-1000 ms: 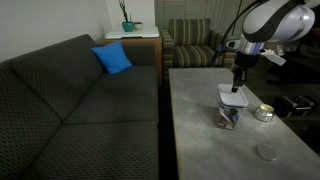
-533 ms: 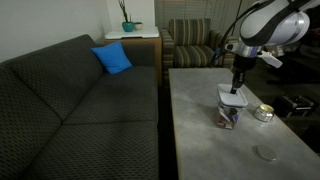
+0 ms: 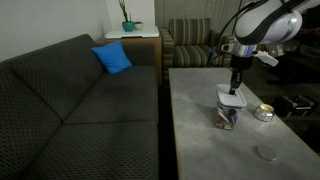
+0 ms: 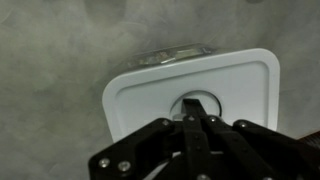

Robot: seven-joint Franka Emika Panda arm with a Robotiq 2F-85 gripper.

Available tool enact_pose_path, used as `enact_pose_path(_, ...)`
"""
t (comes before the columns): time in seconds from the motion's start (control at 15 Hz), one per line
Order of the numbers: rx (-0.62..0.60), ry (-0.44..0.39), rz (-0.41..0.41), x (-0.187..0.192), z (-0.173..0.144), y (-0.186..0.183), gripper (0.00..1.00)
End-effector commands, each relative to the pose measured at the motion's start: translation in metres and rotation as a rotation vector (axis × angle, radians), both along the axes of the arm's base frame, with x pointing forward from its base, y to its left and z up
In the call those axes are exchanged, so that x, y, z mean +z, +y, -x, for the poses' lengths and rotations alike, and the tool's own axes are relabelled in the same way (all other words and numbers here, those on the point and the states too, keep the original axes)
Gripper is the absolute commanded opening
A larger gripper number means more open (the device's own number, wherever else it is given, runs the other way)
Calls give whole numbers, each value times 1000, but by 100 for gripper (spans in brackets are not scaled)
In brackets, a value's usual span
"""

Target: Take the lid off the storage box and put it on the table

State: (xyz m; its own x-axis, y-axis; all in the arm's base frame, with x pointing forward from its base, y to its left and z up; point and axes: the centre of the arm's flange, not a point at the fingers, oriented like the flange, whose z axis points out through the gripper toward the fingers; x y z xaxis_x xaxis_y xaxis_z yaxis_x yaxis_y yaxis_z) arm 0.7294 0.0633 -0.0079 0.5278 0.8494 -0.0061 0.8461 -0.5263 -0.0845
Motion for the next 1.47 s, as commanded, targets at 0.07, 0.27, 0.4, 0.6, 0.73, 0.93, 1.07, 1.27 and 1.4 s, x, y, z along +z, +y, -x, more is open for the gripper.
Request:
enact_pose_path(0.07,-22,61,35,-16,-1,-5,0)
enact_pose_path(0.27,-20,89,46,8,0,-12,29)
enact_pose_path(0.4,-2,96,8,17,-3,-18,37)
enact_pose_path(0.6,23,66,-38,34,-8,-22,59)
enact_pose_path(0.73,25,42,-58,42,-10,-24,73)
enact_pose_path(0.93,29,23,-82,37,-13,-19,93)
enact_pose_path(1.07,28,-18,-94,33,-16,-11,100)
enact_pose_path(1.27,25,-58,-64,30,-19,0,100)
enact_pose_path(1.4,37,-48,-42,26,-19,6,100)
